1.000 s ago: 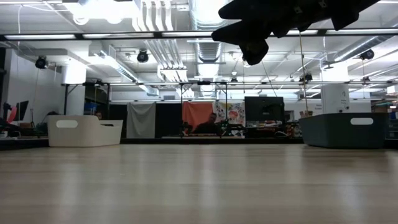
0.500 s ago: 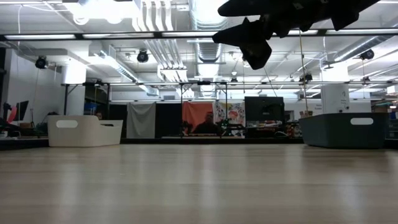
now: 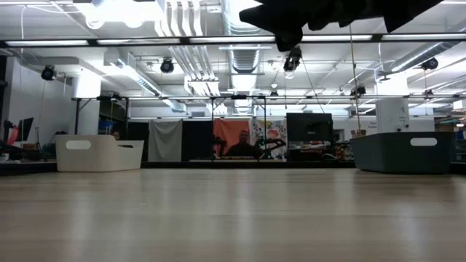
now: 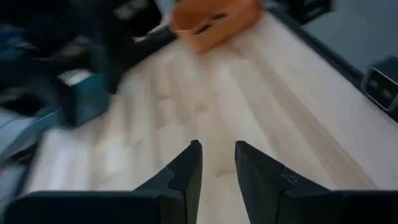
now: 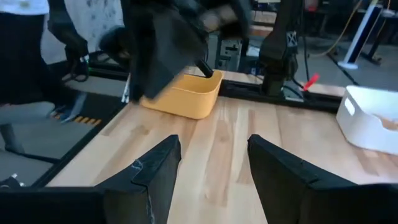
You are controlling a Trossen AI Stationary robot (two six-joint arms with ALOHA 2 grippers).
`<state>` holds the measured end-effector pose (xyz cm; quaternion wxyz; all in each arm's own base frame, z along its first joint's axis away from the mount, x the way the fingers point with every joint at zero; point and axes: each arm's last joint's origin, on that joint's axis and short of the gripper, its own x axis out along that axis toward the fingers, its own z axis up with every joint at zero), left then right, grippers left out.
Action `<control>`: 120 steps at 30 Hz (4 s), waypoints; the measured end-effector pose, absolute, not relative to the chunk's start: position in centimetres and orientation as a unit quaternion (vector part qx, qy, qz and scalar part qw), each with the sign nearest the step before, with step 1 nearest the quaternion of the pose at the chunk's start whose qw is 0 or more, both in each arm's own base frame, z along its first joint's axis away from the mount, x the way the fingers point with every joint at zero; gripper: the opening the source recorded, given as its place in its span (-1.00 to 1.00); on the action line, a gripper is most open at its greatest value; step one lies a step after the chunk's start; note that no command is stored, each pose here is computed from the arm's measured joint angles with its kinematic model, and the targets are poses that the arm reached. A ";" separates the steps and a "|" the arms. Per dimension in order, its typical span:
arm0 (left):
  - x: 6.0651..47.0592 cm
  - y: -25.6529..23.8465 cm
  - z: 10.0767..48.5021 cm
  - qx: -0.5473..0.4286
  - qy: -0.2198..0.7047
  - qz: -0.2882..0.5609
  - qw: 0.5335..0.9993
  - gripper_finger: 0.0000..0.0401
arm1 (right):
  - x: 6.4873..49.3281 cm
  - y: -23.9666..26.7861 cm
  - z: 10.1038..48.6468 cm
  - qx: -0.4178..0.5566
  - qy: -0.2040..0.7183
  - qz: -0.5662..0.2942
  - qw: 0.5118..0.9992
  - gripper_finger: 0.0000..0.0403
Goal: Sort rubber bands into baskets
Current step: Return to Home Position
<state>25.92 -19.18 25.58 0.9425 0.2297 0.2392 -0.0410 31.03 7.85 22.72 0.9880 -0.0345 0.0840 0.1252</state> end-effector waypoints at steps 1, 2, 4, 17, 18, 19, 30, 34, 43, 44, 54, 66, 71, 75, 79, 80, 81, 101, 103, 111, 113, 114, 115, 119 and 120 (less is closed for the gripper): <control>26.4 -18.3 25.0 0.228 0.234 -0.063 0.943 -0.60 | 31.0 7.8 22.8 -0.039 0.083 0.126 0.988 -0.09; 26.9 -17.2 24.5 0.221 0.227 -0.078 0.945 -0.61 | 31.0 7.8 22.9 -0.044 0.081 0.126 0.988 -0.09; 27.1 -14.9 24.1 0.202 0.208 -0.087 0.953 -0.62 | 30.8 7.7 23.2 -0.049 0.075 0.129 0.988 -0.10; 18.7 -7.1 24.8 0.152 0.104 -0.039 0.982 -0.63 | 26.5 4.4 23.4 -0.065 0.061 0.135 0.987 -0.13; 18.0 -6.7 24.8 0.147 0.092 -0.037 0.984 -0.63 | 25.9 4.2 23.3 -0.064 0.055 0.133 0.988 -0.13; 17.4 -6.4 24.6 0.144 0.085 -0.036 0.985 -0.63 | 25.3 4.1 23.2 -0.063 0.048 0.132 0.988 -0.12; 13.1 -4.3 22.6 0.128 -0.004 0.019 0.992 -0.63 | 18.9 3.1 21.7 -0.052 -0.016 0.125 0.991 -0.12; 12.5 -4.0 21.6 0.129 -0.014 0.023 0.991 -0.63 | 16.9 2.8 20.8 -0.047 -0.042 0.124 0.990 -0.11; 11.4 -2.6 19.5 0.117 -0.045 0.080 0.989 -0.63 | 13.5 2.1 18.4 -0.038 -0.093 0.081 0.992 -0.10; 11.2 -2.5 19.6 0.115 -0.055 0.085 0.988 -0.63 | 13.3 2.0 18.5 -0.037 -0.097 0.074 0.992 -0.10; 9.3 -1.7 20.3 0.131 -0.105 0.097 0.981 -0.63 | 11.7 1.7 19.6 -0.045 -0.140 0.063 0.987 -0.10; 7.9 -1.0 22.3 0.130 -0.082 0.117 0.981 -0.63 | 10.3 1.5 19.9 -0.048 -0.162 0.061 0.984 -0.11; 8.3 -1.2 21.1 0.116 -0.063 0.105 0.986 -0.63 | 9.9 1.4 19.8 -0.052 -0.159 0.061 0.984 -0.11; 8.8 -1.4 19.5 0.105 -0.056 0.092 0.989 -0.63 | 9.6 1.4 19.6 -0.054 -0.154 0.062 0.985 -0.13; 9.2 -1.7 18.1 0.107 -0.066 0.078 0.989 -0.63 | 9.5 1.4 19.5 -0.055 -0.151 0.063 0.985 -0.12; 9.2 -1.7 18.1 0.107 -0.061 0.073 0.990 -0.63 | 9.5 1.4 19.5 -0.056 -0.150 0.063 0.985 -0.11; 9.3 -1.7 18.0 0.108 -0.059 0.070 0.990 -0.63 | 9.5 1.4 19.5 -0.055 -0.150 0.063 0.985 -0.11; 9.4 -1.5 17.3 0.085 -0.020 0.116 0.989 -0.63 | 9.8 1.4 18.6 0.117 -0.089 0.077 0.986 -0.14; 9.5 -1.5 17.3 0.086 -0.018 0.116 0.989 -0.63 | 9.9 1.4 18.4 0.151 -0.074 0.079 0.983 -0.14; 9.6 -1.5 17.4 0.089 -0.011 0.115 0.989 -0.63 | 10.2 1.4 18.0 0.179 -0.052 0.077 0.979 -0.11; 9.6 -1.5 17.4 0.090 -0.008 0.115 0.989 -0.63 | 10.2 1.4 18.0 0.171 -0.050 0.076 0.981 -0.11; 9.6 -1.6 17.3 0.090 -0.008 0.115 0.989 -0.63 | 10.2 1.4 18.0 0.169 -0.049 0.076 0.981 -0.10; 9.7 -1.6 17.3 0.091 -0.007 0.115 0.989 -0.63 | 10.2 1.4 18.0 0.170 -0.049 0.076 0.981 -0.10; 9.7 -1.6 17.3 0.093 -0.002 0.114 0.989 -0.63 | 10.2 1.4 17.9 0.174 -0.048 0.076 0.981 -0.10; 9.7 -1.6 17.3 0.093 -0.001 0.114 0.989 -0.63 | 10.2 1.4 17.9 0.174 -0.048 0.076 0.981 -0.10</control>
